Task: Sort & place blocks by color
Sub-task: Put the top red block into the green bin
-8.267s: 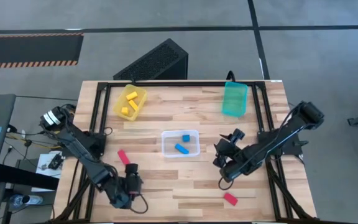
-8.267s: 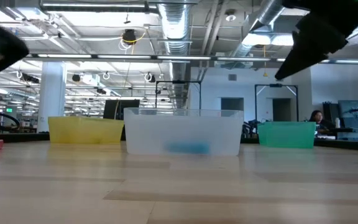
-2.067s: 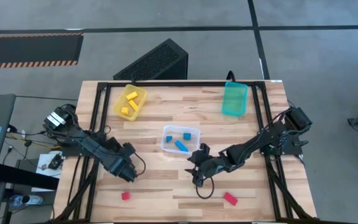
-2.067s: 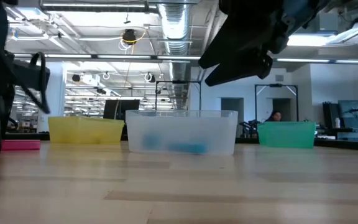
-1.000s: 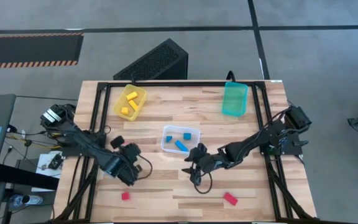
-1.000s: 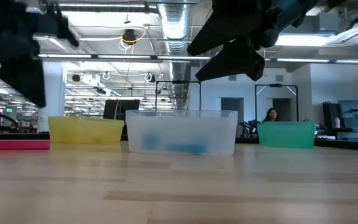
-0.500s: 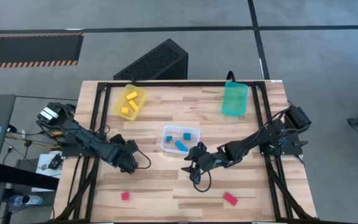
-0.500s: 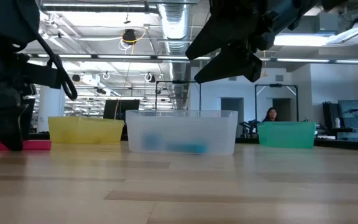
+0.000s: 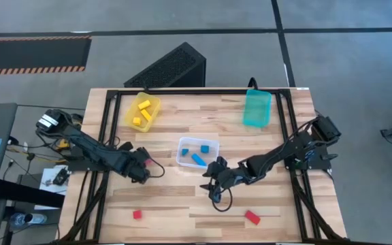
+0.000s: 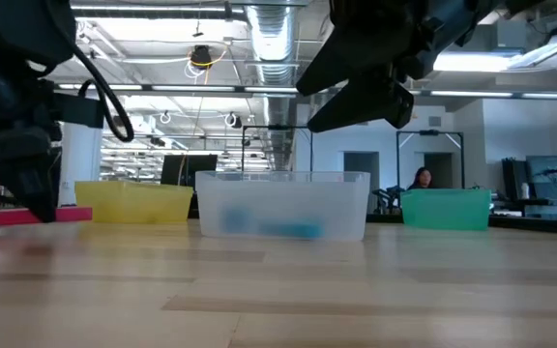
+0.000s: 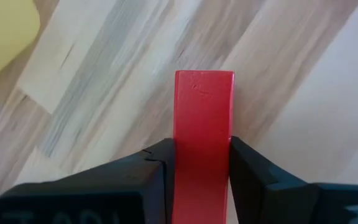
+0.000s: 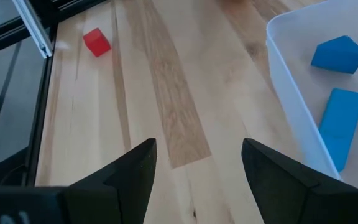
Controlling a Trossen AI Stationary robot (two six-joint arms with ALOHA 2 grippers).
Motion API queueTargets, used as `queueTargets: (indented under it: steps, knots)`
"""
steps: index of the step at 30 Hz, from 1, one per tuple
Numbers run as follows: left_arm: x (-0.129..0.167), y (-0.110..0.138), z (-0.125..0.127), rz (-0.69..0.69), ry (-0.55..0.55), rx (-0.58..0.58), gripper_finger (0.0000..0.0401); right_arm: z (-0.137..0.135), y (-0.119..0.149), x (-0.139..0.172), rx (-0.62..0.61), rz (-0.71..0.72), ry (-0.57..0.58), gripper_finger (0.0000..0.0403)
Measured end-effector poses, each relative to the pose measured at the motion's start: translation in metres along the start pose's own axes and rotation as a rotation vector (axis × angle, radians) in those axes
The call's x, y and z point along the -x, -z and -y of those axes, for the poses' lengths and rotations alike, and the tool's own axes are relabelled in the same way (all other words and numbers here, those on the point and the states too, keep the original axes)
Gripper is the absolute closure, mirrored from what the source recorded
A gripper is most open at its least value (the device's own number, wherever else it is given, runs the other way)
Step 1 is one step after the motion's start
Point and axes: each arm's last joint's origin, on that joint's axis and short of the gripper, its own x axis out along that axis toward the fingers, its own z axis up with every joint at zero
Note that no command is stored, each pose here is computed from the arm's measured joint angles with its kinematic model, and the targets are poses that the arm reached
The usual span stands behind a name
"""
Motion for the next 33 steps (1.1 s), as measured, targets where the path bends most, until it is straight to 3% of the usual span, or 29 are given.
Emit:
queueTargets:
  steps: [9,15,20,26,33]
  knots:
    - [0.039,0.009,0.031,0.223,0.095,-0.041,0.0323,-0.005,-0.004,-0.005,-0.056,0.065,-0.048,0.0143]
    - [0.065,0.017,0.055,0.453,0.108,-0.237,0.0323,-0.003,-0.006,-0.006,-0.063,0.075,-0.051,0.0143]
    - [0.072,0.010,0.082,0.582,0.067,-0.371,0.0323,-0.007,-0.010,-0.005,-0.082,0.117,-0.089,0.0143]
    - [0.072,-0.015,0.113,0.774,-0.192,-0.496,0.0323,-0.008,-0.012,-0.005,-0.100,0.140,-0.102,0.0143]
    - [0.054,-0.041,0.142,0.784,-0.508,-0.730,0.0323,-0.005,-0.024,0.000,-0.100,0.197,-0.112,0.0143]
